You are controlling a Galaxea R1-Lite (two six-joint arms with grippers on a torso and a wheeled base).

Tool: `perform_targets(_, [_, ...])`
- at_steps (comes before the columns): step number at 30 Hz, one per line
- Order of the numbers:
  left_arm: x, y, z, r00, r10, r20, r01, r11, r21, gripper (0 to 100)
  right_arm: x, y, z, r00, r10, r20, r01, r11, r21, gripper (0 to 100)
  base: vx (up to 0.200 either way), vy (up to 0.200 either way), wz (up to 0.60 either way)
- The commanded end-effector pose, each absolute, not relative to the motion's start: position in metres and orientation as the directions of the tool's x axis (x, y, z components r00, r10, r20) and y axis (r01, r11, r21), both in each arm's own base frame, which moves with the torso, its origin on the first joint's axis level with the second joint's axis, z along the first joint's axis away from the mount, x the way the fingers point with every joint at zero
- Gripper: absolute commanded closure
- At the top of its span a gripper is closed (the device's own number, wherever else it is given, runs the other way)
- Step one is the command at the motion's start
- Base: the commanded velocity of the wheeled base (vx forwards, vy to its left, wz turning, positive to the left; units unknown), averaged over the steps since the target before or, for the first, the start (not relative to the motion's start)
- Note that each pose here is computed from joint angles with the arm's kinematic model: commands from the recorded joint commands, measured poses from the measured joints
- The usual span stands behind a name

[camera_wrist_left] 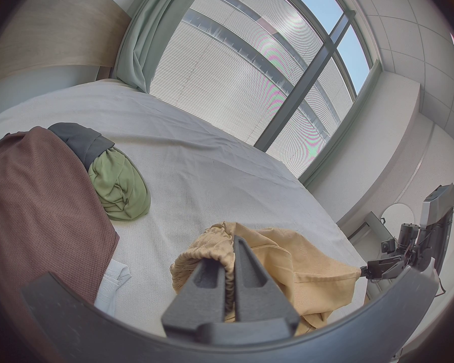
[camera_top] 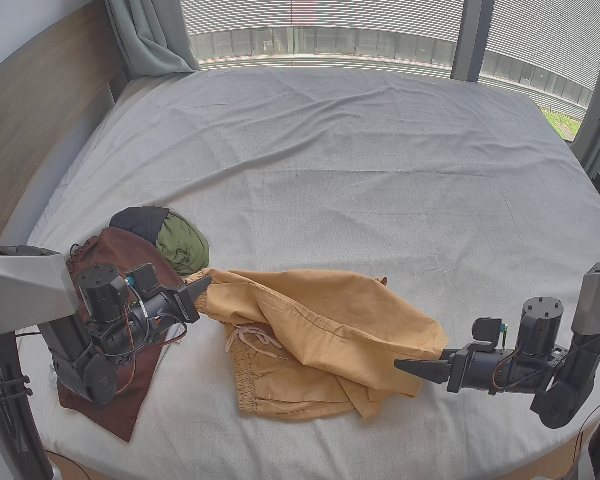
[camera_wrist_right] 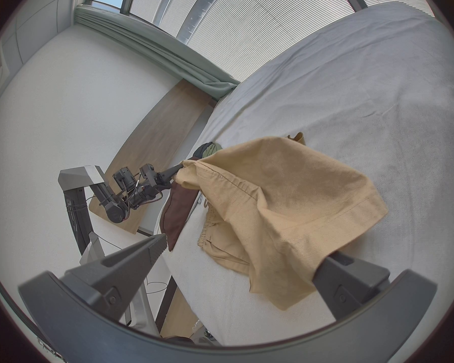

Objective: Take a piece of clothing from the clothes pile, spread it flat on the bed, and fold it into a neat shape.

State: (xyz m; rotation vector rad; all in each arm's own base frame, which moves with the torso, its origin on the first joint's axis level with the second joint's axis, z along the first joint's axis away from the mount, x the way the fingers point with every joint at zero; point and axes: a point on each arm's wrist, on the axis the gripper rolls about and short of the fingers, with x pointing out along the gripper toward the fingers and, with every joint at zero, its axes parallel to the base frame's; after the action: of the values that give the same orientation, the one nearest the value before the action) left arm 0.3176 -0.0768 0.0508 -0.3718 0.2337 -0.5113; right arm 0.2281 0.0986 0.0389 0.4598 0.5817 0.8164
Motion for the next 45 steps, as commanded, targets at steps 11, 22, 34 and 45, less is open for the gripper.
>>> perform_targets(11, [0.319,-0.075,0.052,0.852,-0.510,-0.119,0.429,0.810,-0.400,100,0.236,0.113,0.016,0.494,0.796,-0.350,-0.533,0.596,0.601,0,0.000,0.000,0.00])
perform_targets(22, [0.321,-0.074,0.050,0.854,-0.506,-0.119,0.425,0.811,-0.402,100,0.233,0.104,0.040,0.545,0.789,-0.284,-0.559,0.594,0.578,100,0.000,0.000,0.00])
perform_targets(34, [0.322,-0.074,0.051,0.856,-0.505,-0.113,0.426,0.812,-0.400,100,0.238,0.083,0.084,0.577,0.808,-0.123,-0.584,0.512,0.630,100,0.000,0.000,0.00])
perform_targets(45, [0.322,-0.075,0.051,0.855,-0.506,-0.114,0.427,0.811,-0.400,100,0.251,0.093,0.056,0.543,0.818,-0.191,-0.510,0.502,0.698,100,0.000,0.000,0.00])
